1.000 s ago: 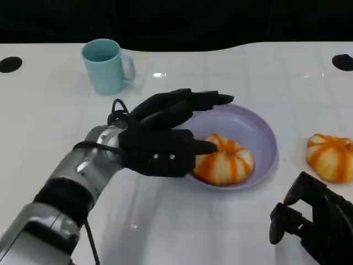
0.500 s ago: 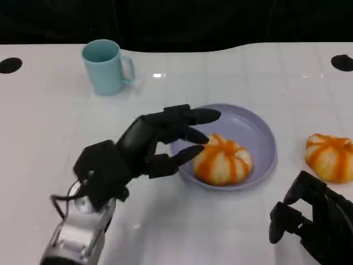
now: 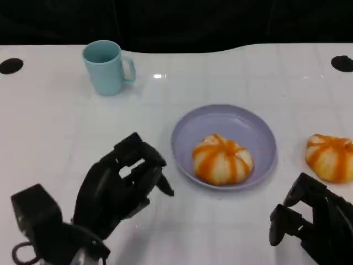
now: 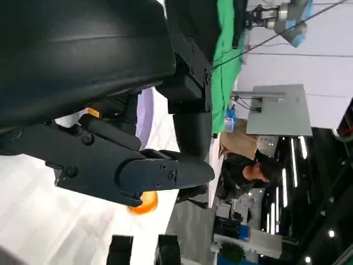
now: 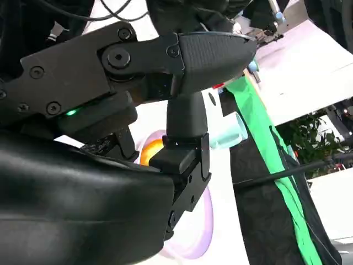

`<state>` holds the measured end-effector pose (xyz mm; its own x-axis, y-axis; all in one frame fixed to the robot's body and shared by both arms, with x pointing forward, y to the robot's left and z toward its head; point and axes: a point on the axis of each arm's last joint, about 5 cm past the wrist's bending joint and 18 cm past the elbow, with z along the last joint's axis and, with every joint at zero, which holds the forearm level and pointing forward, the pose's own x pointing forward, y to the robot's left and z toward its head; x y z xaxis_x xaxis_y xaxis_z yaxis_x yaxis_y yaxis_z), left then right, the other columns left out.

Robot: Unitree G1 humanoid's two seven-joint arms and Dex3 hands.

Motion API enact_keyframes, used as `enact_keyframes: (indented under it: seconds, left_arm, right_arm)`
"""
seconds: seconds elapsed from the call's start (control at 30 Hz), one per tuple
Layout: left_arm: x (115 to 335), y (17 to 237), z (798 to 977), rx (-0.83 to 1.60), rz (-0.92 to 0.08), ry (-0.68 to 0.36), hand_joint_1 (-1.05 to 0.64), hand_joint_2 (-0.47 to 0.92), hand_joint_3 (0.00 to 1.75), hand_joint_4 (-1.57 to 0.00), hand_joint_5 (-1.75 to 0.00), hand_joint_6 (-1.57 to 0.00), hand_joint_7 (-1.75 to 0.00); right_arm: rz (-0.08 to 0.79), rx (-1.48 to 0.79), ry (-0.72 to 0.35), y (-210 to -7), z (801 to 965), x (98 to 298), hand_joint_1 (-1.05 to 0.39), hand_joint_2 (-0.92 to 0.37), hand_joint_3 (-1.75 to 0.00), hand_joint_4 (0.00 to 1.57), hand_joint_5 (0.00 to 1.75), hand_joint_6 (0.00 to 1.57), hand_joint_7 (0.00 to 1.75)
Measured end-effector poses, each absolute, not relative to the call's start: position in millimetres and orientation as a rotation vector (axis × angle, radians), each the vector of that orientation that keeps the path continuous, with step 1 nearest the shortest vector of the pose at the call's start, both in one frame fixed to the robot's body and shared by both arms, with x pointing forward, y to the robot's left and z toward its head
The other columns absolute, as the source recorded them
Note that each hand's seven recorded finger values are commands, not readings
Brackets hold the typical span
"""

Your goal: Grasp the bread from the table and place it into the plate.

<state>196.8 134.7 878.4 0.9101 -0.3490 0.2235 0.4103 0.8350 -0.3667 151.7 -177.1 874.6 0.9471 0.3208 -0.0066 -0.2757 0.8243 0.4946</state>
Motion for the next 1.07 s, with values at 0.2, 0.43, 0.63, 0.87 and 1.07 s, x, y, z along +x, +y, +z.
enact_keyframes:
  seconds: [0.2,0.43,0.63,0.87,1.07]
  left_arm:
    - [179.5,135.2,867.4,-0.525,-0.353,-0.098,-0.56,0.92,0.40,-0.79,-1.75,-0.56,-1.75]
    - [164.0,138.8,862.3,-0.553,-0.340,-0.042,-0.56,0.92,0.40,-0.79,-1.75,-0.55,-1.75]
    - [159.6,142.7,859.1,-0.553,-0.339,-0.018,-0.56,0.92,0.37,-0.82,-1.75,-0.57,-1.75]
    - [159.3,144.8,858.2,-0.554,-0.366,-0.003,-0.57,0.92,0.36,-0.81,-1.75,-0.56,-1.75]
    - [159.6,144.8,857.9,-0.557,-0.379,0.003,-0.57,0.92,0.35,-0.81,-1.75,-0.57,-1.75]
  right_arm:
    - [0.319,0.511,0.090,-177.1,874.7,151.6,-0.59,-0.92,-0.37,0.73,1.75,0.58,1.62]
    - [0.320,0.509,0.086,-177.2,875.6,151.0,-0.59,-0.92,-0.38,0.75,1.75,0.59,1.63]
    - [0.323,0.508,0.086,-177.5,875.6,150.9,-0.58,-0.92,-0.37,0.75,1.75,0.59,1.63]
    - [0.326,0.507,0.085,-177.9,875.7,150.9,-0.58,-0.92,-0.37,0.75,1.75,0.60,1.61]
    - [0.324,0.505,0.085,-178.5,875.8,150.8,-0.58,-0.92,-0.35,0.76,1.75,0.62,1.61]
